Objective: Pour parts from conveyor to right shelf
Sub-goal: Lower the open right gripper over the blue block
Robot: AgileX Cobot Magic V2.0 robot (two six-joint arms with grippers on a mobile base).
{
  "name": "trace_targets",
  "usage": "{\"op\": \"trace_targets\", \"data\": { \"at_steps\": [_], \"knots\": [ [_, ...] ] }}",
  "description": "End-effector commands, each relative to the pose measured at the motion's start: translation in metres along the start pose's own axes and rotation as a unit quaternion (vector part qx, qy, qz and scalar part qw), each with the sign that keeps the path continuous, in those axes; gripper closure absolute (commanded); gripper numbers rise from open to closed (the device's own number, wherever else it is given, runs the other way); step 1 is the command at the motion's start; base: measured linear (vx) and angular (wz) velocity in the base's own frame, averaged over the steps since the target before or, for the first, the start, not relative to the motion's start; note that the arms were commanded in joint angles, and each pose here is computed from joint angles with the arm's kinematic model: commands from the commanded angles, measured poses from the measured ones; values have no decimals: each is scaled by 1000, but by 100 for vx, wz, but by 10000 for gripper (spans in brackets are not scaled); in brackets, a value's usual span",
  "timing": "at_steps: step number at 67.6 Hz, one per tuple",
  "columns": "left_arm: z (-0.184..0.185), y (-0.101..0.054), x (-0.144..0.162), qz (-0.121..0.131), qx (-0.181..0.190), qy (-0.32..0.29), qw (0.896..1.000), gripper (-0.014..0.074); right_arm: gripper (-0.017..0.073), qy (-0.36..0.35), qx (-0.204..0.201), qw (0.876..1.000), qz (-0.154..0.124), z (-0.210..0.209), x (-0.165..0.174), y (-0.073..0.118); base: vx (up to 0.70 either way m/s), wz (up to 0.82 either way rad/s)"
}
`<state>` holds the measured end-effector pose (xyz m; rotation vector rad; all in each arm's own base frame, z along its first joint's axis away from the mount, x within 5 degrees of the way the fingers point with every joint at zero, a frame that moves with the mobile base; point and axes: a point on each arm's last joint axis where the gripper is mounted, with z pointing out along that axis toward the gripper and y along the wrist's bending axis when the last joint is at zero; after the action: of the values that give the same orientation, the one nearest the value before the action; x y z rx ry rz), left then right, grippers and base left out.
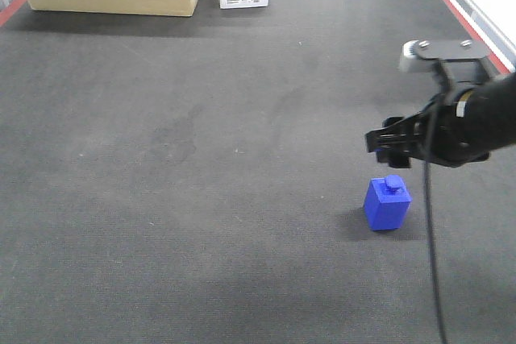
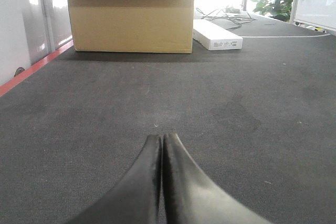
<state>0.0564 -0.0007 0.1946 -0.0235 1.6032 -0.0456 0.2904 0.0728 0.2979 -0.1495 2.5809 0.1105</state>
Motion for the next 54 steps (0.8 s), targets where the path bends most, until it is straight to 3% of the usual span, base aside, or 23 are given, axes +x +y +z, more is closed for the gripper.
{"op": "trace_targets", "data": {
  "at_steps": [1, 39, 54],
  "knots": [
    [0, 0, 2, -4, 4, -28, 1000, 600, 38, -12, 6, 1000, 20, -4, -16, -4, 0, 0],
    [0, 0, 2, -4, 4, -28, 1000, 600, 38, 74, 32, 997, 18, 55, -21, -6, 0, 0],
    [0, 0, 2, -4, 4, -27, 1000, 600, 41, 74, 34, 995, 49, 65, -22, -16, 0, 0]
  ]
}}
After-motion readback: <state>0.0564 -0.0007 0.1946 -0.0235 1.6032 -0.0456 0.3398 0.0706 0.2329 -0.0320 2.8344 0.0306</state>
